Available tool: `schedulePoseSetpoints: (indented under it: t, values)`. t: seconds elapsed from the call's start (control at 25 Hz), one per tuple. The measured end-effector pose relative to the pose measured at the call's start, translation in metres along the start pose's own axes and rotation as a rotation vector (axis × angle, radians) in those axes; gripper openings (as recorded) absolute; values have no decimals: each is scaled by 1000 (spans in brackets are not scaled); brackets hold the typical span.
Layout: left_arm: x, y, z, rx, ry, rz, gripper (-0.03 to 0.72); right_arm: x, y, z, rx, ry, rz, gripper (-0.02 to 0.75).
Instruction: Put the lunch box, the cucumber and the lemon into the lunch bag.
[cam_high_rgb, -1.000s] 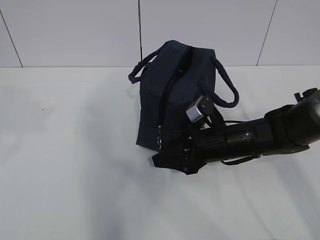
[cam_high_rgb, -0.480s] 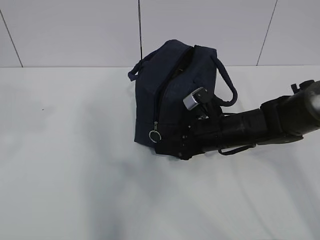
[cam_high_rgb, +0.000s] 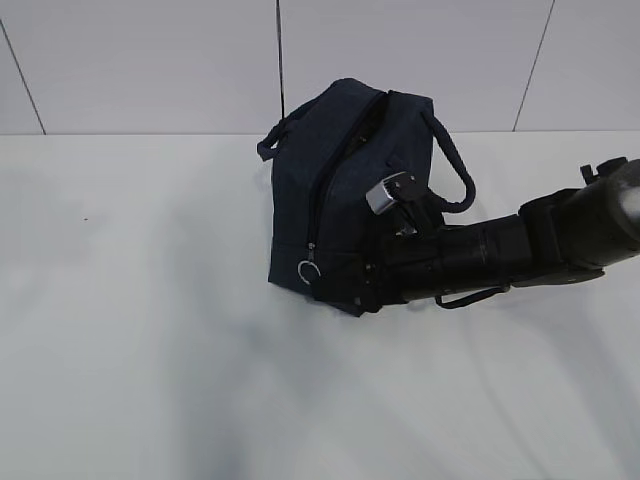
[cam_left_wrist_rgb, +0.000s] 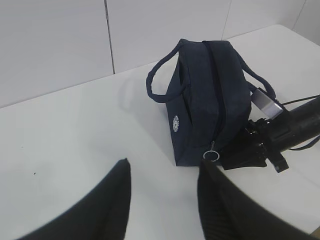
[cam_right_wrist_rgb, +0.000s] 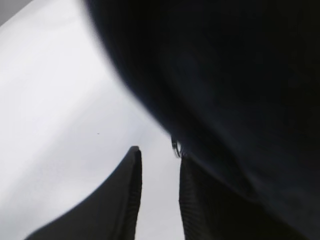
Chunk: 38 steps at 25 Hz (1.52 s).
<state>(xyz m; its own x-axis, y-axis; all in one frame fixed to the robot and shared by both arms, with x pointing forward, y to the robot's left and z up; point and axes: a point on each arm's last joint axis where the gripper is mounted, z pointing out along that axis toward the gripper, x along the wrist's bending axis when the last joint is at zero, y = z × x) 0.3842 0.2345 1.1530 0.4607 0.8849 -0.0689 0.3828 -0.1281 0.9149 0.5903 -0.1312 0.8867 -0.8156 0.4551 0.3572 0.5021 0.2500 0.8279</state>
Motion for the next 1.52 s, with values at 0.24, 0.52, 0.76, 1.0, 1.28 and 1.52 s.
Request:
schedulePoseSetpoints:
  t: [0.24, 0.52, 0.76, 1.0, 1.28, 1.52]
  values:
    - [2, -4, 17, 68, -2, -9, 317, 1, 1, 0, -7, 12, 2, 196]
    - [10, -25, 89, 277, -37, -54, 317, 2, 1, 0, -9, 17, 2, 195]
    - [15, -42, 144, 307, -69, -68, 333, 2, 1, 0, -10, 17, 3, 195]
    - [21, -45, 188, 296, -64, -173, 349, 3, 2, 0, -17, 30, 5, 195]
    - [26, -44, 258, 317, -83, -411, 349, 4, 2, 0, -24, 43, 5, 195]
    - [30, -63, 316, 365, -102, -598, 349, 4, 2, 0, -25, 44, 5, 195]
